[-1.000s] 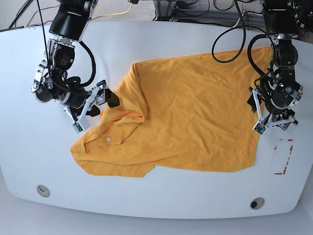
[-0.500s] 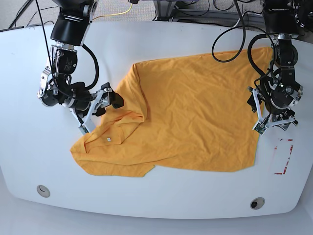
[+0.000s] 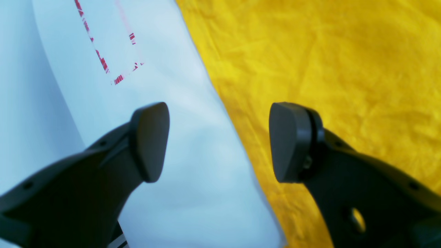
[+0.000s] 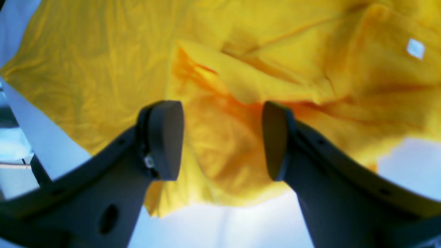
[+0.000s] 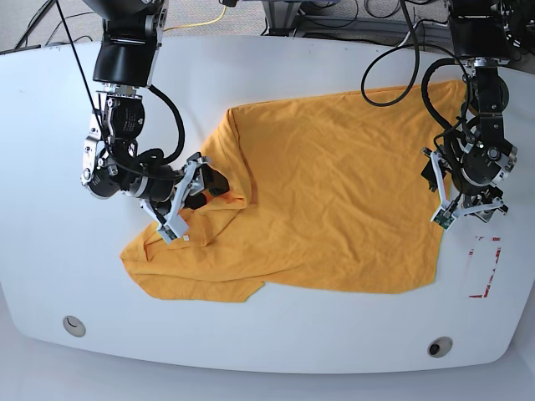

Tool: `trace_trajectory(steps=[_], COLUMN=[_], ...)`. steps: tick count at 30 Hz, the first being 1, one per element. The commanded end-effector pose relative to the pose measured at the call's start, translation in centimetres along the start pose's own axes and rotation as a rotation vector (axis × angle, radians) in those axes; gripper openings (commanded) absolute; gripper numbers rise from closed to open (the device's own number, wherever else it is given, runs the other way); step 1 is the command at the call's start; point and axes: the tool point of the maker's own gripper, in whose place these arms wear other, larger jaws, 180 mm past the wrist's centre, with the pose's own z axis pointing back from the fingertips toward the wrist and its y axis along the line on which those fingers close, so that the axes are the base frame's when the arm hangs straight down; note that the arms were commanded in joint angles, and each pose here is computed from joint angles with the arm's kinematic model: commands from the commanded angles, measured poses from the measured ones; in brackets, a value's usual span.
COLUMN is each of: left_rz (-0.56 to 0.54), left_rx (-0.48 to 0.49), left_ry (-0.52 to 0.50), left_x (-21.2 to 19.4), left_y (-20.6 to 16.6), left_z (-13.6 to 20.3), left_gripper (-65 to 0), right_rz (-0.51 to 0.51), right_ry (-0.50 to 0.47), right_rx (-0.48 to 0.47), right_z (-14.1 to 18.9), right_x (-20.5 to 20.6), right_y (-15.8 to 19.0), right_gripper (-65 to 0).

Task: Layout the t-shirt on the table in an organized manner, then fold the t-shirt properly
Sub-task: 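Lower the right gripper onto the folded shirt edge and grasp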

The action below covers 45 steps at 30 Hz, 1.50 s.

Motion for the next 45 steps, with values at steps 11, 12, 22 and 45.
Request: trace_trajectory(steps=[11, 12, 22, 45], left_rz=[-0.007, -0.007, -0.007, -0.008], left_rx=[0.039, 0.039, 0.039, 0.039], left_ry=[-0.027, -0.027, -0.027, -0.029], left_x=[0.8, 0.8, 0.8, 0.9], left_y=[1.4, 1.4, 1.4, 1.4], left_z=[0.6, 0.6, 0.6, 0.6], left_gripper=[-22.2, -22.2, -22.2, -22.2], right_rz=[-0.015, -0.016, 0.031, 0.164], right_ry=[-0.055, -0.048, -0.008, 0.047], right_rx=[0.023, 0.015, -0.083, -0.118], right_z=[-1.1, -1.2, -0.7, -1.1], right_x=[1.9, 1.7, 2.0, 2.8], right_y=[-0.1, -0.3, -2.3, -1.2], right_gripper=[-17.4, -17.0, -17.0, -17.4])
